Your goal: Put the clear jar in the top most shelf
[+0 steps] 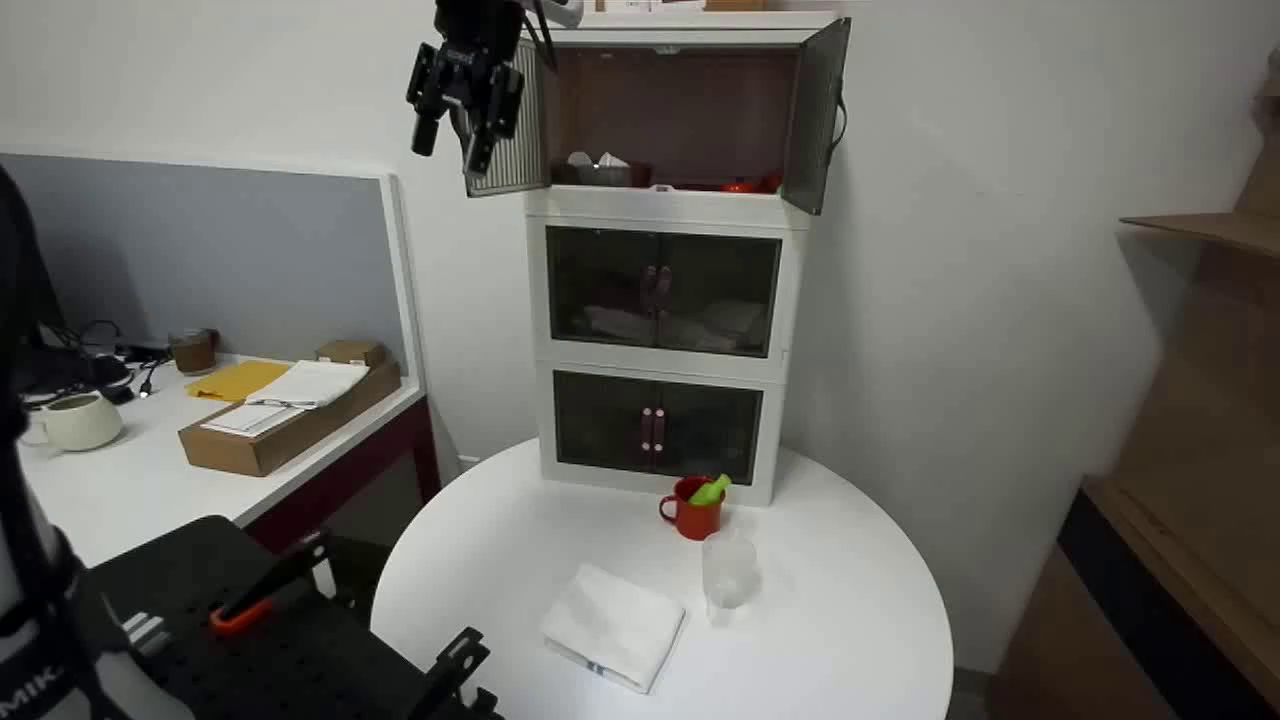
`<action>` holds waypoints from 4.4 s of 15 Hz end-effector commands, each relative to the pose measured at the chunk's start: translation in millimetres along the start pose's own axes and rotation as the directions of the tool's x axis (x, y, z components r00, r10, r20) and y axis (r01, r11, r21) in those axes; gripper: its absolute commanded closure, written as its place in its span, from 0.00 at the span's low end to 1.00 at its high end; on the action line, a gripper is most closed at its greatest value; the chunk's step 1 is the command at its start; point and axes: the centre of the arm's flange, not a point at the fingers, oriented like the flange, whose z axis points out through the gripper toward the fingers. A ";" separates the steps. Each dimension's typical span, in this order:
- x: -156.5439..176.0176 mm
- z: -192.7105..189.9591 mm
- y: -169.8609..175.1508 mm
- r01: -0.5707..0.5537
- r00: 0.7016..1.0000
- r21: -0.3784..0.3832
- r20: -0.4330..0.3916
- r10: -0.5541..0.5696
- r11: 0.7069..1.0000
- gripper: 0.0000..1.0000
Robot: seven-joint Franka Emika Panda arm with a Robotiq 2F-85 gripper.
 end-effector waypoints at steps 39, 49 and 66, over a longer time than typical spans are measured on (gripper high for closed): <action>331.3 369.1 305.3 0.273 0.961 -0.173 0.085 -0.262 0.946 0.00; 328.9 424.5 304.4 0.207 0.978 -0.221 0.033 -0.205 0.953 0.00; 321.4 431.9 299.9 0.200 0.980 -0.219 0.029 -0.198 0.955 0.93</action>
